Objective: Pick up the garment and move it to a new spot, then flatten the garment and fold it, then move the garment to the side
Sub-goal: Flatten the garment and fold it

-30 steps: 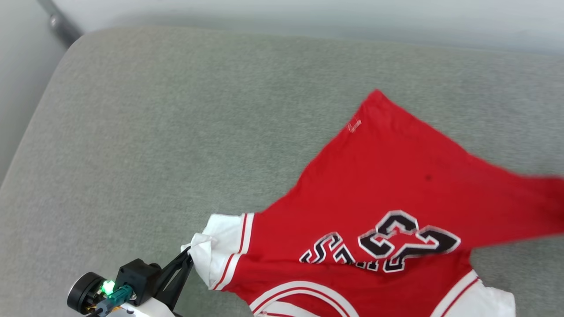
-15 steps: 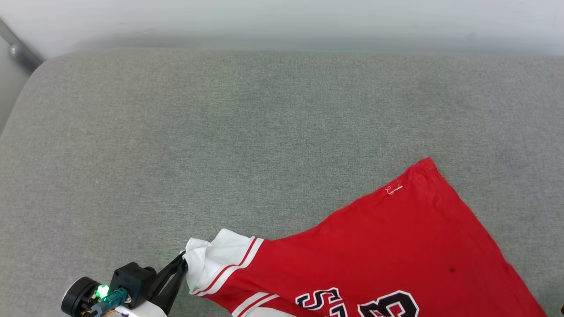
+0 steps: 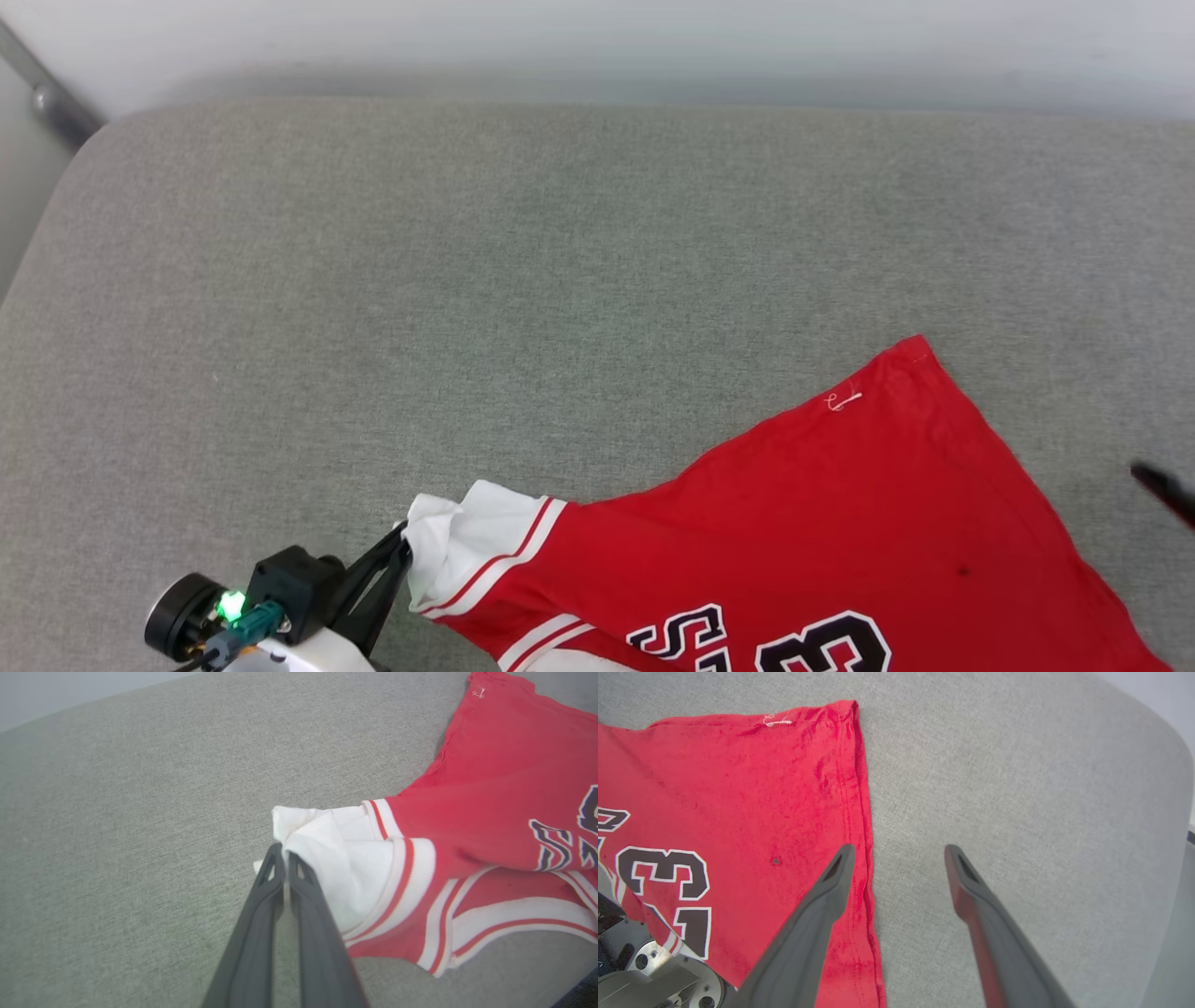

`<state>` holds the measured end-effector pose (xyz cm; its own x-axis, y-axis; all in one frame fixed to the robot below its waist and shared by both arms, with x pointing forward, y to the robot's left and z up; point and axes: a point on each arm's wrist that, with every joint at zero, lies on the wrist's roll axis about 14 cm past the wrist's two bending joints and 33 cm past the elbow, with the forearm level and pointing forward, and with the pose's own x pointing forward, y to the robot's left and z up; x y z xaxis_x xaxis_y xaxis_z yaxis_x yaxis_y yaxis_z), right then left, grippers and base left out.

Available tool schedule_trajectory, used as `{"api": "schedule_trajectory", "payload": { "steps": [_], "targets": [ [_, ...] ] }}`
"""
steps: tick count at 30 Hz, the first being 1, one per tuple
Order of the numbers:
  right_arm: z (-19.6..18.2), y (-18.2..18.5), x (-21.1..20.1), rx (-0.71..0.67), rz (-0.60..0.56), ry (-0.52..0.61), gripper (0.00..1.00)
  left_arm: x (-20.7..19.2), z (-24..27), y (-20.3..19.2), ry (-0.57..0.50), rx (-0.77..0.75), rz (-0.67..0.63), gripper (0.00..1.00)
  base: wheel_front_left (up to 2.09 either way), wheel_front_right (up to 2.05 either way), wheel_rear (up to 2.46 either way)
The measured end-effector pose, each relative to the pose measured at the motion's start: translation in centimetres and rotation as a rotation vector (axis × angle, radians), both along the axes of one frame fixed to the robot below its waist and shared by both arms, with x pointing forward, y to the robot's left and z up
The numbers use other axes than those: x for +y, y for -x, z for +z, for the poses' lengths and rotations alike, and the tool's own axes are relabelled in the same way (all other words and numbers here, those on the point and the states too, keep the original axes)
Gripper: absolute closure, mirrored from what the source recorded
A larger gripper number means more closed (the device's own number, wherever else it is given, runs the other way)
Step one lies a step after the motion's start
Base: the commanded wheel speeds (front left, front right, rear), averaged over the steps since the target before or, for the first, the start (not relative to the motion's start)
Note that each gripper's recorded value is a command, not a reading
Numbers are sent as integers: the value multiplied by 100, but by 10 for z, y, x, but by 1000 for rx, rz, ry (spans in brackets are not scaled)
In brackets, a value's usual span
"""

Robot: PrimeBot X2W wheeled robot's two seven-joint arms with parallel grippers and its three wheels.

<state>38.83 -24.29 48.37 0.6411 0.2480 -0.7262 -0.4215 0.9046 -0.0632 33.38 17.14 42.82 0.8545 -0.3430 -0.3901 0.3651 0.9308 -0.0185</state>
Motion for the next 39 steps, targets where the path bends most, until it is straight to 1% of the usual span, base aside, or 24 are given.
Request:
{"api": "schedule_trajectory", "payload": {
  "steps": [4, 8, 13, 19, 26, 30, 31, 32, 34, 39],
  "targets": [
    [25, -36, 24, -69, 93, 30, 0, -1, 0, -7, 0, -5, -3, 100, 0, 0, 0],
    [25, -62, 50, -47, 174, 76, 0, -2, -3, -12, 5, 1, -2, 100, 0, 0, 0],
    [0, -83, 80, 61, 254, 147, 0, -1, -10, -15, 7, 11, 4, 100, 0, 0, 0],
    [-43, -100, 103, 190, 313, 209, 0, -1, -17, -21, 14, 20, 16, 100, 0, 0, 0],
    [-102, -93, 115, 341, 391, 270, 0, 4, -29, -24, 13, 46, 40, 100, 0, 0, 0],
    [-115, -87, 116, 391, 421, 280, 0, 9, -33, -23, 8, 58, 54, 100, 0, 0, 0],
    [-116, -86, 116, 396, 425, 283, 66, 10, -34, -23, 6, 58, 56, 100, 0, 0, 0],
    [-115, -86, 116, 396, 430, 282, 100, 10, -34, -23, 5, 57, 56, 100, 0, 0, 0],
    [-113, -84, 119, 389, 436, 260, 100, 10, -33, -23, 5, 55, 58, 100, 0, 0, 0],
    [-93, -89, 124, 290, 416, 185, 100, 11, -22, -22, -1, 16, 53, 100, 0, 0, 0]
  ]
}}
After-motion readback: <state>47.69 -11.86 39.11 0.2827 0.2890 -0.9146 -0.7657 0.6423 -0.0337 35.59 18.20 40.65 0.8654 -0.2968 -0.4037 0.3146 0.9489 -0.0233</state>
